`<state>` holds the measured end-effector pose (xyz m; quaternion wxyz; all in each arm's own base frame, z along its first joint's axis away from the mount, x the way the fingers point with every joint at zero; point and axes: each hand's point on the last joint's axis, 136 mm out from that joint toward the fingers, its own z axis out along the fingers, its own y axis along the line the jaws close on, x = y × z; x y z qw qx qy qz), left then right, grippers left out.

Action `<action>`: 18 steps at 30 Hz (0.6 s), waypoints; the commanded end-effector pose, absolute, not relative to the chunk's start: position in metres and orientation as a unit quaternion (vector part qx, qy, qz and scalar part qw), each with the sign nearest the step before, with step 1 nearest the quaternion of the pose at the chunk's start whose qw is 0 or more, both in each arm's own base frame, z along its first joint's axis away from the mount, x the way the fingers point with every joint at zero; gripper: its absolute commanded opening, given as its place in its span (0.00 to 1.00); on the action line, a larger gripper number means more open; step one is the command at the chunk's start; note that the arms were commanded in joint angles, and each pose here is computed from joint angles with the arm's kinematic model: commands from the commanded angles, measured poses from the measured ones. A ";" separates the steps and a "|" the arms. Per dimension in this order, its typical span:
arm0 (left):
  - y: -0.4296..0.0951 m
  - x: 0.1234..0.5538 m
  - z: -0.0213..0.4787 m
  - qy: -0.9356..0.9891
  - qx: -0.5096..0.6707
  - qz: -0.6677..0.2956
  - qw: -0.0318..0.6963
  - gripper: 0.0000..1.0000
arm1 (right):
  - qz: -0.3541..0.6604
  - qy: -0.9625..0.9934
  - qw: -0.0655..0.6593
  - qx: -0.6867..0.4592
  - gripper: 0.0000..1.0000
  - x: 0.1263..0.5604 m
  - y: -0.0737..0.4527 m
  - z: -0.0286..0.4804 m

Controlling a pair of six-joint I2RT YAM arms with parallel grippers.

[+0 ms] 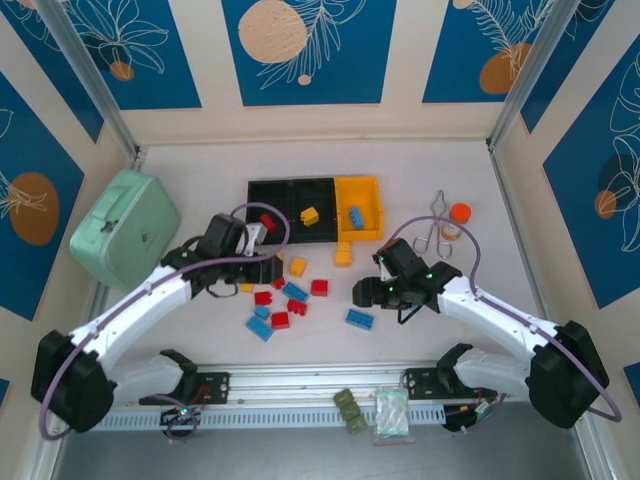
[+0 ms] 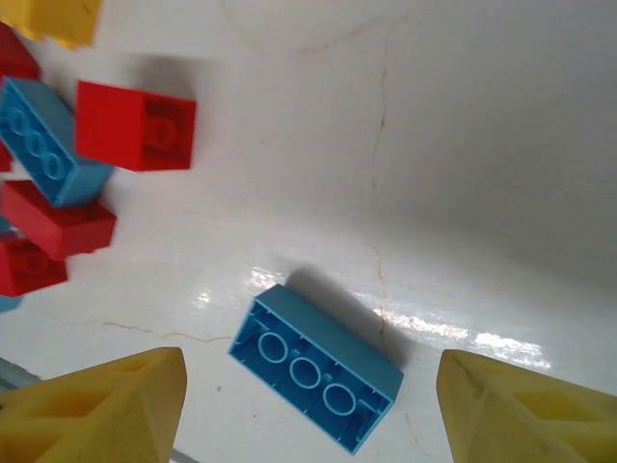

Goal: Sort the legos into containers by color
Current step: Rotate the lego at the bottom-center of the table.

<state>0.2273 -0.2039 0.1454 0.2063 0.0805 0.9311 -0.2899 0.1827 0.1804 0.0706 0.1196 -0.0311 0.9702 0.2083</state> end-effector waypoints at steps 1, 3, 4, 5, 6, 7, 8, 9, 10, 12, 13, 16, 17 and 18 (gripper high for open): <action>-0.214 0.210 0.149 0.915 0.066 -0.341 0.205 0.59 | 0.227 0.967 0.102 -0.052 0.70 0.177 0.193 0.058; -0.211 0.200 0.141 0.916 0.054 -0.344 0.200 0.59 | 0.221 0.969 0.092 -0.060 0.70 0.174 0.197 0.048; -0.209 0.197 0.138 0.917 0.049 -0.344 0.198 0.59 | 0.219 0.970 0.087 -0.065 0.70 0.172 0.199 0.045; -0.205 0.194 0.132 0.919 0.044 -0.340 0.195 0.59 | 0.215 0.971 0.081 -0.069 0.70 0.170 0.201 0.041; -0.202 0.191 0.128 0.921 0.039 -0.337 0.193 0.59 | 0.211 0.972 0.074 -0.073 0.70 0.168 0.203 0.038; -0.201 0.189 0.126 0.922 0.035 -0.336 0.191 0.59 | 0.207 0.973 0.068 -0.077 0.70 0.164 0.205 0.036; -0.200 0.187 0.124 0.922 0.032 -0.337 0.189 0.59 | 0.207 0.973 0.062 -0.083 0.70 0.160 0.208 0.036; -0.199 0.186 0.123 0.922 0.029 -0.338 0.189 0.59 | 0.207 0.972 0.057 -0.090 0.69 0.155 0.211 0.035; -0.199 0.186 0.122 0.922 0.028 -0.338 0.188 0.59 | 0.204 0.973 0.053 -0.095 0.69 0.151 0.214 0.035; -0.198 0.186 0.122 0.921 0.025 -0.338 0.191 0.59 | 0.193 0.974 0.048 -0.106 0.68 0.142 0.217 0.035; -0.199 0.186 0.121 0.921 0.024 -0.338 0.190 0.59 | 0.185 0.976 0.045 -0.109 0.67 0.139 0.218 0.034; -0.201 0.188 0.119 0.922 0.024 -0.339 0.186 0.59 | 0.161 0.979 0.046 -0.114 0.64 0.135 0.219 0.031; -0.202 0.188 0.118 0.922 0.025 -0.340 0.184 0.59 | 0.147 0.981 0.049 -0.114 0.60 0.135 0.218 0.030; -0.203 0.188 0.118 0.922 0.025 -0.341 0.183 0.59 | 0.135 0.983 0.048 -0.114 0.56 0.136 0.217 0.028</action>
